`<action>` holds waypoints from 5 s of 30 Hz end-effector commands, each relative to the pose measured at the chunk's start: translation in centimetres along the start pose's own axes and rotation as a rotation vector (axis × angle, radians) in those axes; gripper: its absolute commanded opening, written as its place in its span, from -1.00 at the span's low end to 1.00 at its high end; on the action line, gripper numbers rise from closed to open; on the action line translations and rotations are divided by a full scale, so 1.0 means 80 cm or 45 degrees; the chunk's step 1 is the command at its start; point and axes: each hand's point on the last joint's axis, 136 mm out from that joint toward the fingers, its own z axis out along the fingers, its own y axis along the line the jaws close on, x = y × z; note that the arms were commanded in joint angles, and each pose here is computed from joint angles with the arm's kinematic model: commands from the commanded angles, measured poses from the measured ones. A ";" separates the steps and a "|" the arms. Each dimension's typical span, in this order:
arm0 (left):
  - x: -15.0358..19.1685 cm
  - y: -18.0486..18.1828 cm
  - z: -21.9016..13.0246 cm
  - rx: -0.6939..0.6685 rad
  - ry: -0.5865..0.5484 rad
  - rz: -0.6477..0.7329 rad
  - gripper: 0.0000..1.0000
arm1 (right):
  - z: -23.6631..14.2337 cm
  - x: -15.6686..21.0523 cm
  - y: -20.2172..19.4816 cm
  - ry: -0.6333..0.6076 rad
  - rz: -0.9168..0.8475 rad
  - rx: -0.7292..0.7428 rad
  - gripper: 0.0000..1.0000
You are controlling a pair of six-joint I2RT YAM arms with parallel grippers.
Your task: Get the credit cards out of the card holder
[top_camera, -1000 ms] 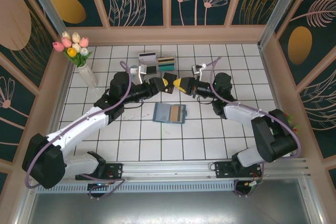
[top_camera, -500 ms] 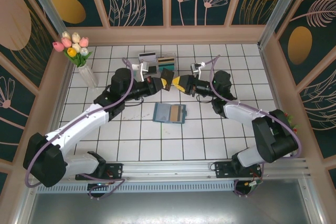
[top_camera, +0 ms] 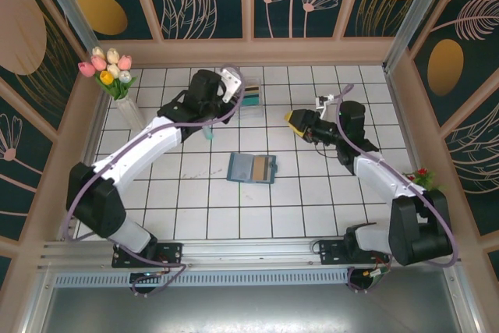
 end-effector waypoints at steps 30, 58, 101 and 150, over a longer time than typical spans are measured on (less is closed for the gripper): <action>0.110 0.100 0.164 0.209 0.321 0.817 -1.00 | 0.000 -0.026 -0.056 -0.029 0.127 0.201 0.61; 0.139 0.114 0.181 0.185 0.399 0.799 -0.89 | -0.004 -0.023 -0.051 -0.033 0.137 0.197 0.61; 0.126 0.139 0.195 0.099 0.356 0.764 -0.68 | -0.005 -0.021 -0.052 -0.028 0.142 0.194 0.60; 0.013 0.163 0.069 -0.186 -0.015 -0.433 0.07 | 0.026 -0.014 -0.071 -0.010 -0.011 0.461 0.57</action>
